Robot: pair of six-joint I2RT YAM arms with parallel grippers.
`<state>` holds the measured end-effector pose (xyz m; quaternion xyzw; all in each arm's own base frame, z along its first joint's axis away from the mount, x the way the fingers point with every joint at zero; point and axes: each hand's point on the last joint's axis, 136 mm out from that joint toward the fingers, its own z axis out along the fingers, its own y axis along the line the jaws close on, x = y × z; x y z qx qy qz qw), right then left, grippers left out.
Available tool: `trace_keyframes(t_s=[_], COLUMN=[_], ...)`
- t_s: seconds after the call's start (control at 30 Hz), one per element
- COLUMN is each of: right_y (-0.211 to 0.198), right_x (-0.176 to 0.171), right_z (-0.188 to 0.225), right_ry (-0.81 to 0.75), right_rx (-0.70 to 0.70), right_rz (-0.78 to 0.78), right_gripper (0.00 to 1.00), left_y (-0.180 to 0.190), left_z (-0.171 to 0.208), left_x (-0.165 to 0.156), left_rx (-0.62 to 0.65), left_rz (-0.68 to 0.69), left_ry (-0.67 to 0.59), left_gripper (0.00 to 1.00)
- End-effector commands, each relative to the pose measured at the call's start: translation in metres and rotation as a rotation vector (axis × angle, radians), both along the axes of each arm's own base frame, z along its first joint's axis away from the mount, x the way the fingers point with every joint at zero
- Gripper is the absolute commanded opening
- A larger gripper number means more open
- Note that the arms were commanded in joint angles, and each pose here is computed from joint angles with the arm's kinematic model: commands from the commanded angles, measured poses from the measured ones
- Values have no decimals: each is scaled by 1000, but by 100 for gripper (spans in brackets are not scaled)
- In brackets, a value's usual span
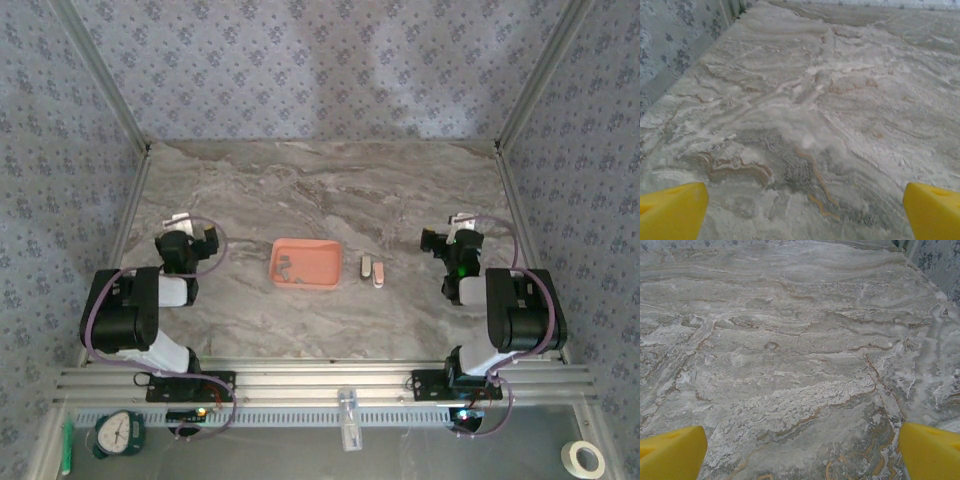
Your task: Load the staples into the stapler
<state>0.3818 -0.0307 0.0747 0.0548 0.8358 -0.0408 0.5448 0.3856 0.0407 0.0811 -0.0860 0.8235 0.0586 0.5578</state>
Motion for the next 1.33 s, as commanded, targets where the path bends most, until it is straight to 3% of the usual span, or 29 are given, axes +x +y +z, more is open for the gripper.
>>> trace_keyframes(t_s=[0.0,0.47,1.3], right_y=[0,0,0], right_x=[6,6,6], right_z=[11,11,10], right_ry=[-40,-38,-36], right_rx=[-25,-27,-26], right_rz=[7,5,7], right_gripper=[100,100,100], left_y=[-5,-22,-23], left_z=[10,9,8], left_x=[3,11,11], left_rx=[-29,-23,-23], left_rz=[-23,-129,-130], left_ry=[-31,-3,-2], left_gripper=[100,100,100])
